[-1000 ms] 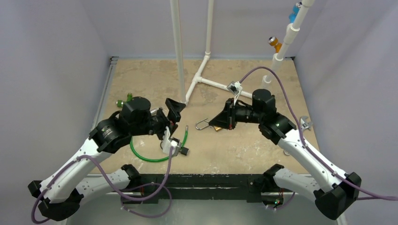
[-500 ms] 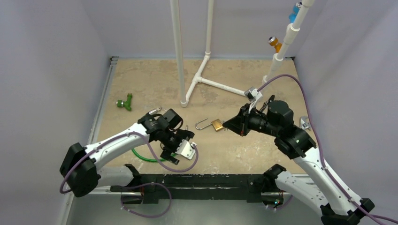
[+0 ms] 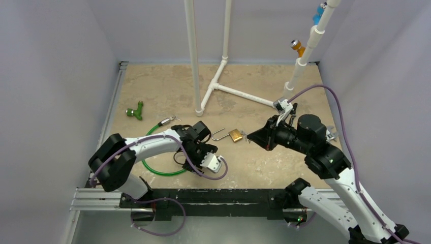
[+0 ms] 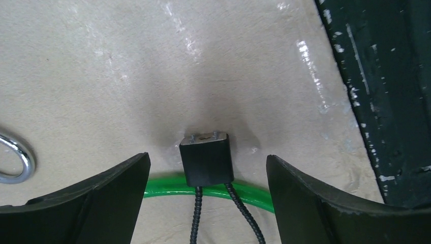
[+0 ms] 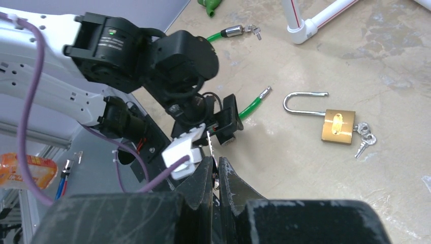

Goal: Unlock with the key
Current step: Pick up the lock from the center of the board.

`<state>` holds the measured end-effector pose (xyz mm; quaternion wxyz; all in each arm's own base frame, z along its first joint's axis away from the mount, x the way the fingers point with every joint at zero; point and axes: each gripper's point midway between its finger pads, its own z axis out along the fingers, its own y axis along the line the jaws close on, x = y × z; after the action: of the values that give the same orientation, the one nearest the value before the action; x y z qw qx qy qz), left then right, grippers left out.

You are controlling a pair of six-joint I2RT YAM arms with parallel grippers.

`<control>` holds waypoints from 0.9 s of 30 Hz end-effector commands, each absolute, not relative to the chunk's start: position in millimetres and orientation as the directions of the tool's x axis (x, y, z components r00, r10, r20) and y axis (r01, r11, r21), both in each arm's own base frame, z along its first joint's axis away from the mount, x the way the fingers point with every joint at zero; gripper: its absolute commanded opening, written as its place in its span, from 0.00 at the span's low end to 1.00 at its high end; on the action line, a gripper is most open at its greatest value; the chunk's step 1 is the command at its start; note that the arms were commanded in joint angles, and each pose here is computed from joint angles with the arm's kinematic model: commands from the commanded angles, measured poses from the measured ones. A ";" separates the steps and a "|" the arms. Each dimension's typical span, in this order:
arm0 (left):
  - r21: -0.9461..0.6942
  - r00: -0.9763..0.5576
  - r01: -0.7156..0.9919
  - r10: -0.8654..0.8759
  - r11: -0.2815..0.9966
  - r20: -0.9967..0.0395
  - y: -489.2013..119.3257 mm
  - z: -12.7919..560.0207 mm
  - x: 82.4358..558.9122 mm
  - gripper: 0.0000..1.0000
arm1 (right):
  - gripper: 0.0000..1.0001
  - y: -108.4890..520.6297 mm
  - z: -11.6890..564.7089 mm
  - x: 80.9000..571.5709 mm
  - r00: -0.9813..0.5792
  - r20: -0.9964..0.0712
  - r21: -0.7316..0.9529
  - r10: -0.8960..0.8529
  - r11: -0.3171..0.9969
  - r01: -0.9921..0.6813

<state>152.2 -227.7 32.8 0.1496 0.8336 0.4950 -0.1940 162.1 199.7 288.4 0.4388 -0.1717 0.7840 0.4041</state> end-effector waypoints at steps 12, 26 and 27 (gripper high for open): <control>0.096 0.455 0.887 0.824 -0.451 -0.339 -221.1 14.0 173.2 0.28 | 0.00 194.0 331.8 166.2 -0.488 -0.865 0.445 0.116 0.628 -0.639; 0.567 0.559 0.777 0.715 -0.274 -0.420 -234.9 239.4 214.9 0.00 | 0.00 222.8 342.3 178.3 -0.486 -0.873 0.427 0.039 0.542 -0.724; 0.631 0.588 0.735 0.697 -0.248 -0.410 -232.8 271.8 217.1 0.00 | 0.00 227.5 344.4 179.7 -0.487 -0.873 0.426 0.026 0.525 -0.737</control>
<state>201.1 -226.5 122.6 0.2456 0.8222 0.5076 -0.0772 177.2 211.0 310.6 0.4315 -0.1900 0.7877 0.3966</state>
